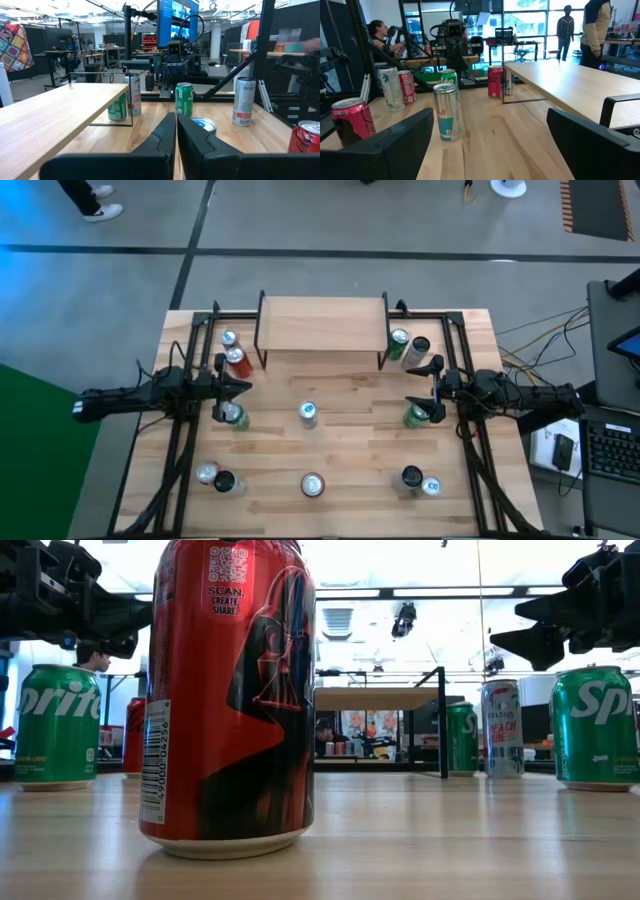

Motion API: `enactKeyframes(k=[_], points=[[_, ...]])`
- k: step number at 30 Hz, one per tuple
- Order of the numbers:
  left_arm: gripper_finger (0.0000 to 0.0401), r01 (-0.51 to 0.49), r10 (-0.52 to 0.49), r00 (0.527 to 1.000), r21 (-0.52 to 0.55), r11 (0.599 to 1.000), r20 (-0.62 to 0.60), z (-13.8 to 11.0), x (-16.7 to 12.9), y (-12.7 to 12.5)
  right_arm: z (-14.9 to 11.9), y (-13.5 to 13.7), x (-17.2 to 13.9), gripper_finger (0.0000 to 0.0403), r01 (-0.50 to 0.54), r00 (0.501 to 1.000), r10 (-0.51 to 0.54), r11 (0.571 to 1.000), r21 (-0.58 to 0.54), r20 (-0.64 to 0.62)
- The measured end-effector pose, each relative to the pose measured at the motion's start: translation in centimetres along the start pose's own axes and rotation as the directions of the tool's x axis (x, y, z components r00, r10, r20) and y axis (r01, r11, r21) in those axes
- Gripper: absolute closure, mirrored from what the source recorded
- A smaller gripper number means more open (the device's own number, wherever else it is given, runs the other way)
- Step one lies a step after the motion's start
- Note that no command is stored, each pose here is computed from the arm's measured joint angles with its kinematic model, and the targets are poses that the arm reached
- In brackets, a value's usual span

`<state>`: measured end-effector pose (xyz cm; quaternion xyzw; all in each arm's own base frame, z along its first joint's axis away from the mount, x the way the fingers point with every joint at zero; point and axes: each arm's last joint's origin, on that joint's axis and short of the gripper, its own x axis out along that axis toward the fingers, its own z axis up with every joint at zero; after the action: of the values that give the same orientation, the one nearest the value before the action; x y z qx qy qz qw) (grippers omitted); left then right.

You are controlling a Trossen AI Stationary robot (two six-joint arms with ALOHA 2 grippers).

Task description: Place canned beverage on shelf

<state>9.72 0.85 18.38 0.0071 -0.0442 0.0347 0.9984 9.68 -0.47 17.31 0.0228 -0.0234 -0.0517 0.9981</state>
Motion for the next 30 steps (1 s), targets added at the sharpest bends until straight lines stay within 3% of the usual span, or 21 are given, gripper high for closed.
enactKeyframes(k=[19,25,30], points=[[0.0401,-0.001,0.001,1.000,0.000,1.000,0.000,0.00,0.00,0.00,0.02,0.00,0.00,0.0024,0.000,1.000,0.000,1.000,-0.007,0.002],[0.0401,0.000,0.000,1.000,0.000,1.000,0.000,0.00,0.00,0.00,0.04,-0.02,0.01,0.0024,0.006,1.000,-0.005,0.985,-0.172,0.004],[0.0401,0.000,0.000,1.000,0.000,1.000,0.000,0.00,0.00,0.00,0.04,0.00,0.01,0.0024,0.000,1.000,0.000,0.997,-0.080,0.004]])
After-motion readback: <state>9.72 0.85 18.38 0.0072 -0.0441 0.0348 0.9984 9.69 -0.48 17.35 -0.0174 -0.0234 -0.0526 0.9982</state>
